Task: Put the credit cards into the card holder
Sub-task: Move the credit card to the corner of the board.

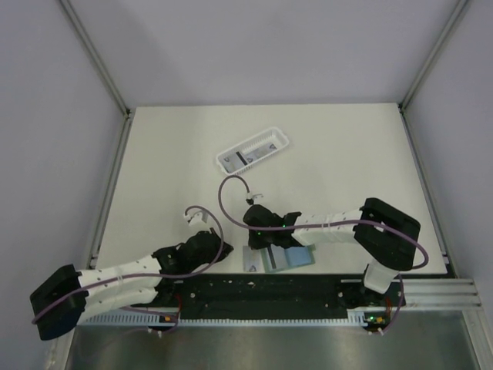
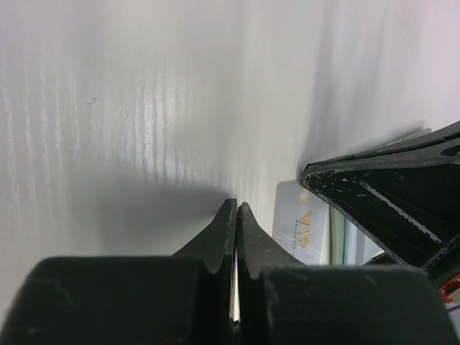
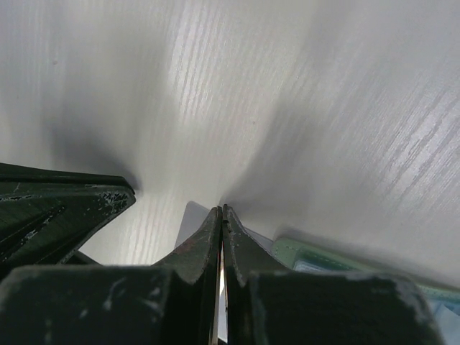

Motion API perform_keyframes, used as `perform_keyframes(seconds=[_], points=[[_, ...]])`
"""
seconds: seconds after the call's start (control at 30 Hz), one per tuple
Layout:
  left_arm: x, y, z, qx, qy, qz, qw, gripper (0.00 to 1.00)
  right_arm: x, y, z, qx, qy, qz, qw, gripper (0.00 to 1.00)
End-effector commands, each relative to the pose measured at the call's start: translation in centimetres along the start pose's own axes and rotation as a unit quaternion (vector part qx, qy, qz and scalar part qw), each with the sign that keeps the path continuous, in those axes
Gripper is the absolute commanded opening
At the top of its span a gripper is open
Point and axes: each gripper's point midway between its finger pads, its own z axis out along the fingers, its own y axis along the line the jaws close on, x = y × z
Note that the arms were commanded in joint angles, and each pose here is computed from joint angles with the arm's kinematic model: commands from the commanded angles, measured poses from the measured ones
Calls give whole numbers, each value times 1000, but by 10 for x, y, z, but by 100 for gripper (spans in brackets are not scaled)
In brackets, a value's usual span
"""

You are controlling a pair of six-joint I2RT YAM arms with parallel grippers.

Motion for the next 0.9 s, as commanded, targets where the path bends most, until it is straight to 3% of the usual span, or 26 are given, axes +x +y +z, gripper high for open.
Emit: perform_keyframes(seconds=[0.0, 0.23, 0.37, 0.6, 0.87], points=[[16, 24, 0, -45, 21, 18, 999, 0, 31, -29, -8, 52, 31, -11, 998, 0], [19, 22, 1, -46, 23, 24, 998, 0, 44, -21, -15, 41, 40, -15, 998, 0], [18, 20, 1, -44, 22, 26, 998, 0, 28, -13, -27, 21, 1, -16, 1000, 1], [17, 11, 0, -32, 27, 41, 998, 0, -40, 26, -79, -52, -120, -18, 991, 30], [24, -12, -5, 13, 52, 81, 995, 0, 29, 22, -95, -117, -69, 72, 988, 38]])
